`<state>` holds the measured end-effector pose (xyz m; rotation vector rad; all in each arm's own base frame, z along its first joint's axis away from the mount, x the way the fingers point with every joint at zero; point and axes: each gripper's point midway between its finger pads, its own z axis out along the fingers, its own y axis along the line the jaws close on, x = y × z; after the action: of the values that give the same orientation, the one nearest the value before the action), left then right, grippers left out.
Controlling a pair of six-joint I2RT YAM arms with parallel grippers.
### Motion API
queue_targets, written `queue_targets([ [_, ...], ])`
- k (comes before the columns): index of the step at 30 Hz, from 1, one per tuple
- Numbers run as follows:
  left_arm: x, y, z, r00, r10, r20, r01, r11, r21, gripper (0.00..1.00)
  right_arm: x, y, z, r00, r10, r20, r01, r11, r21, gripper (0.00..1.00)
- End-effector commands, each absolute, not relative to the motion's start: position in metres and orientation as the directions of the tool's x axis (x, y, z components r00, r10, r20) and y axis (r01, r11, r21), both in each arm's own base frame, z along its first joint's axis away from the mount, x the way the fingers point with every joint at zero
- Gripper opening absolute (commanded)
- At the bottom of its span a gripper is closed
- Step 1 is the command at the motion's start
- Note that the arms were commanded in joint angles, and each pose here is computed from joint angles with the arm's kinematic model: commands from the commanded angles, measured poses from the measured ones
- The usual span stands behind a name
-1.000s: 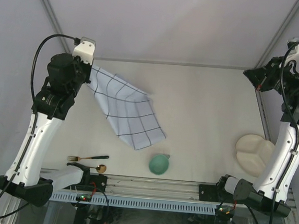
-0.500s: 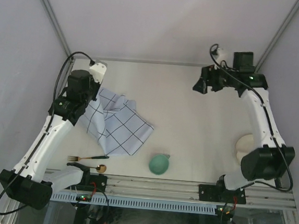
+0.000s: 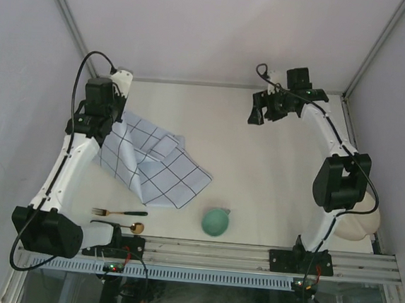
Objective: Set the dinner table for one person
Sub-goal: Flatten out the napkin at the center of the board.
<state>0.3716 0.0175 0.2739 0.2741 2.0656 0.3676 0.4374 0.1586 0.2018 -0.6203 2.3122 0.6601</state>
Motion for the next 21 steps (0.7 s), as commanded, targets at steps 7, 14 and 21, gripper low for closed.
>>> queue_targets([
  [7, 0.339, 0.054, 0.242, -0.543, 0.286, -0.79, -0.115, 0.906, 0.407, 0.0, 0.418, 0.269, 0.206, -0.248, -0.618, -0.746, -0.861, 0.494, -0.123, 0.85],
  [14, 0.302, 0.081, 0.191, -0.673, 0.121, -0.73, -0.207, 0.917, 0.342, 0.0, 0.424, 0.318, 0.203, -0.052, -0.66, -0.75, -0.918, 0.327, -0.225, 0.9],
  [21, 0.304, 0.114, 0.178, -0.695, -0.076, -0.715, -0.32, 0.923, 0.214, 0.0, 0.416, 0.379, 0.196, 0.161, -0.586, -0.794, -0.93, 0.18, -0.322, 0.94],
])
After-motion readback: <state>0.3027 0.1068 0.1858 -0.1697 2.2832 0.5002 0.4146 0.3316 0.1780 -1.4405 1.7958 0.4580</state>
